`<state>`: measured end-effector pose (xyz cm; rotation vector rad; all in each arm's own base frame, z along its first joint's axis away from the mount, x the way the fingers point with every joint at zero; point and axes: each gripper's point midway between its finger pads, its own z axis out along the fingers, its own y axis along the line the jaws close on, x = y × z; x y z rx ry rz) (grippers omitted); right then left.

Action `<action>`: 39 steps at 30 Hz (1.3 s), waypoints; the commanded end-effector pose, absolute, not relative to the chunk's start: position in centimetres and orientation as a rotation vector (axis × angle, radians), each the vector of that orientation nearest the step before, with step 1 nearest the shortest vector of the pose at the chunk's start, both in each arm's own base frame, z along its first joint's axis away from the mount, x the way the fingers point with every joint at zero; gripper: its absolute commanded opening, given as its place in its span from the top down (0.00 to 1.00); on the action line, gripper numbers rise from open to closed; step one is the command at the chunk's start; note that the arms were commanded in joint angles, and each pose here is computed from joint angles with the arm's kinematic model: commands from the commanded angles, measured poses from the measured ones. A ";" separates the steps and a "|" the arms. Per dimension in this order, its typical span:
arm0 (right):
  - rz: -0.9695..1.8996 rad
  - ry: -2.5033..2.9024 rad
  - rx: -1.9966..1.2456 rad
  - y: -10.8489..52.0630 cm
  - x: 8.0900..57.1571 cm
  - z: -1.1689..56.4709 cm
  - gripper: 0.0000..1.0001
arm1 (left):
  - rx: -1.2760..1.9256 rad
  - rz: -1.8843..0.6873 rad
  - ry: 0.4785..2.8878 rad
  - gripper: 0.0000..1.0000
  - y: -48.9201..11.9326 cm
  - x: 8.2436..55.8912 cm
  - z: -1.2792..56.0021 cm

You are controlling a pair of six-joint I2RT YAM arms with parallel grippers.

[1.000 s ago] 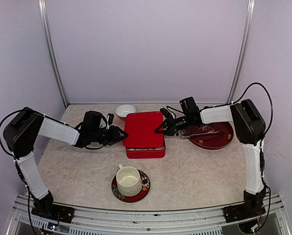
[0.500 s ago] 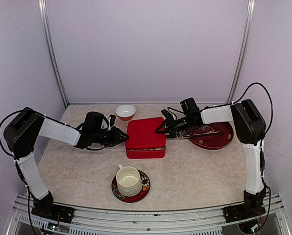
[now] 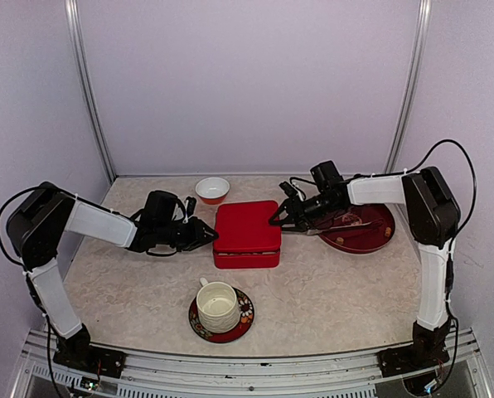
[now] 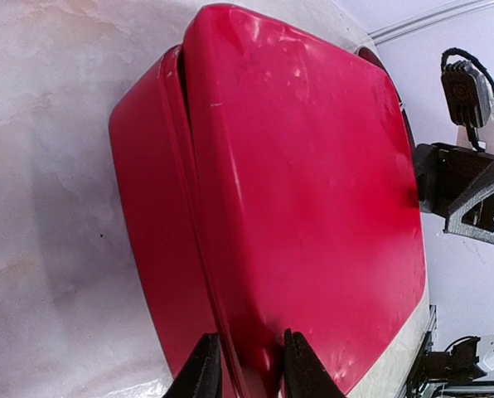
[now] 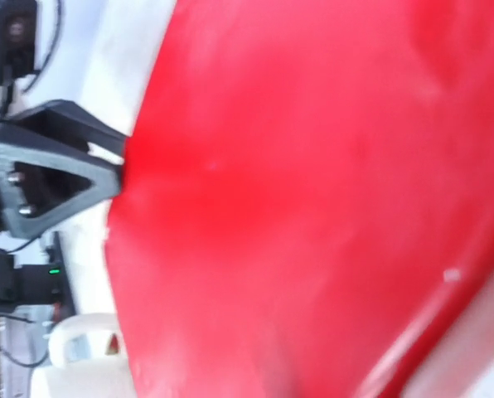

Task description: Pack the chocolate

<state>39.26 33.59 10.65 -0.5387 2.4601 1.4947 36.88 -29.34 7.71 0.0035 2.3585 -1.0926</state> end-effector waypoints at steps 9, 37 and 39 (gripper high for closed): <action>1.235 2.544 -0.597 32.3 39.7 8.6 0.52 | 0.031 -1.030 2.352 0.55 -28.8 37.3 8.8; 1.358 2.471 -0.662 33.6 37.6 11.2 0.52 | 0.201 -0.990 2.409 0.65 -30.6 35.2 8.6; 1.405 2.458 -0.648 33.5 37.4 11.6 0.54 | 0.204 -0.980 2.420 0.67 -30.4 34.8 8.4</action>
